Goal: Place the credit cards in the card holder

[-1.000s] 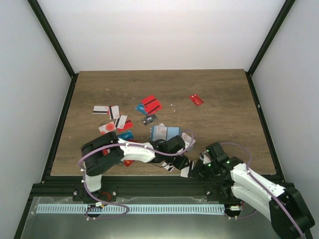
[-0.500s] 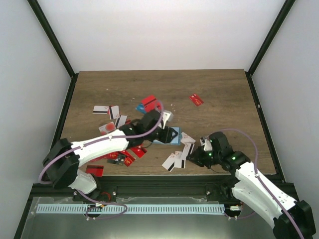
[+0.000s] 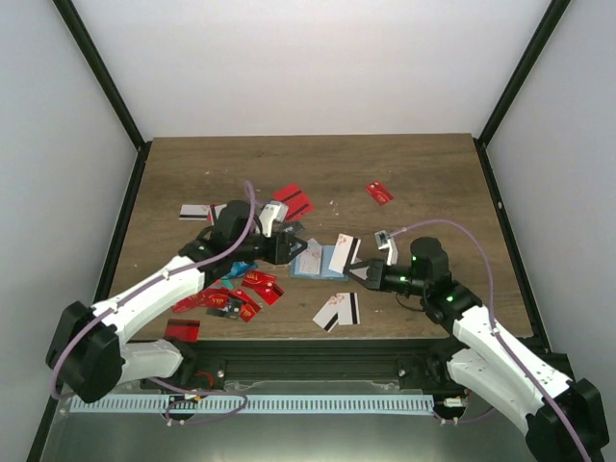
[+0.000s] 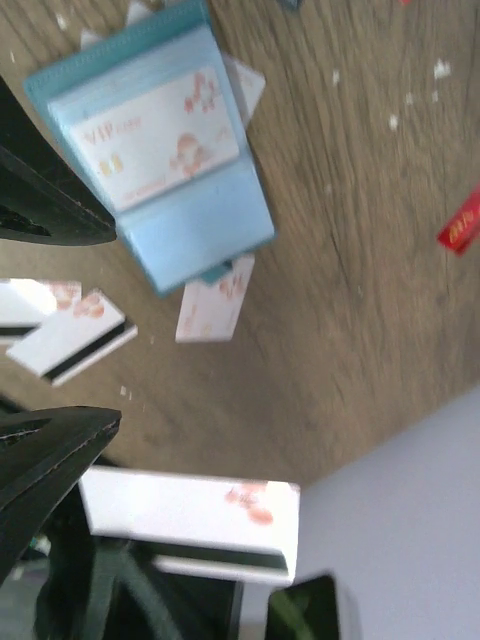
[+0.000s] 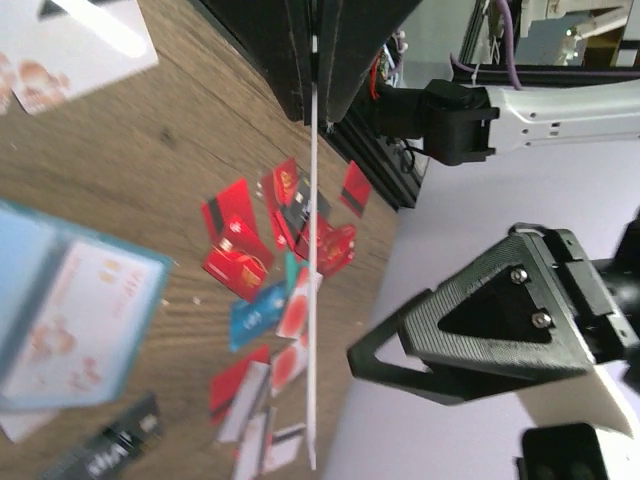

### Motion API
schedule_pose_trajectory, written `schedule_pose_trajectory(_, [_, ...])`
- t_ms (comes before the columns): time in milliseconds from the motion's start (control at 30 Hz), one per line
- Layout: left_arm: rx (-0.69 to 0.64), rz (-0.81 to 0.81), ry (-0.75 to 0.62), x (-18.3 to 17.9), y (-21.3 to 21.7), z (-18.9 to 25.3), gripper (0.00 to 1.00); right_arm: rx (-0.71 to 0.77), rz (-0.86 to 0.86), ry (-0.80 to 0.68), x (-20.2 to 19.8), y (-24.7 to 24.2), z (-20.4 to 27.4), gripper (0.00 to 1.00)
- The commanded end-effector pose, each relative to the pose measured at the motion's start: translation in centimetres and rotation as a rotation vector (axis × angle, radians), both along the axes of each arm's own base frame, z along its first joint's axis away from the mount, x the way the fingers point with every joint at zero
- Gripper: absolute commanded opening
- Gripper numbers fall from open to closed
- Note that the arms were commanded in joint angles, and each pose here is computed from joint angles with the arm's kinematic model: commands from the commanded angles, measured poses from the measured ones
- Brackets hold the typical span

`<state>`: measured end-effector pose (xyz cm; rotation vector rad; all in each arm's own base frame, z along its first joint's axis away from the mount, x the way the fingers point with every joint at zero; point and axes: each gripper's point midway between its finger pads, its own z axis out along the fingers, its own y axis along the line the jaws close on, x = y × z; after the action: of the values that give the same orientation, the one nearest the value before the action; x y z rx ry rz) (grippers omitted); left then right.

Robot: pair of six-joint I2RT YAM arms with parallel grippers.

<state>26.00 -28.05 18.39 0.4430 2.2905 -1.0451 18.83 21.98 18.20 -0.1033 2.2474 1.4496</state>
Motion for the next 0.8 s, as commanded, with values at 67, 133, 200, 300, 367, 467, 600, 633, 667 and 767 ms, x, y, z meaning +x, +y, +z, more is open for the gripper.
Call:
schedule_pose_trajectory(67, [-0.279,-0.198,-0.048,-3.4,-1.4,5.8,0.46,0.152,0.104,-0.294,0.1,1.4,5.7,0.01])
schedule_pose_trajectory(133, [-0.326,-0.240,-0.055,-4.2,-1.7,6.6,0.46,0.183,0.145,-0.334,-0.4,1.7,6.7,0.01])
schedule_pose_trajectory(200, [-0.361,-0.278,-0.056,-4.8,-1.9,7.3,0.47,0.206,0.180,-0.359,-0.8,2.0,7.3,0.01])
schedule_pose_trajectory(300, [-0.400,-0.308,-0.066,-5.4,-2.0,8.2,0.45,0.231,0.223,-0.389,-1.4,2.2,8.1,0.01])
schedule_pose_trajectory(367, [-0.431,-0.339,-0.076,-6.0,-2.0,9.0,0.44,0.242,0.246,-0.405,-1.8,2.3,8.5,0.01])
schedule_pose_trajectory(467, [-0.457,-0.372,-0.095,-6.8,-2.0,9.9,0.42,0.255,0.281,-0.413,-2.3,2.4,8.9,0.01])
schedule_pose_trajectory(600, [-0.470,-0.383,-0.106,-7.1,-2.1,10.4,0.39,0.268,0.336,-0.409,-2.9,2.7,9.0,0.01])
schedule_pose_trajectory(633, [-0.472,-0.390,-0.102,-7.3,-2.2,10.4,0.38,0.269,0.344,-0.404,-3.0,2.7,8.9,0.01])
schedule_pose_trajectory(667, [-0.477,-0.399,-0.099,-7.4,-2.3,10.4,0.37,0.272,0.354,-0.399,-3.1,2.8,8.9,0.01])
schedule_pose_trajectory(767, [-0.483,-0.416,-0.096,-7.8,-2.9,10.5,0.37,0.280,0.371,-0.402,-3.3,2.9,8.9,0.01])
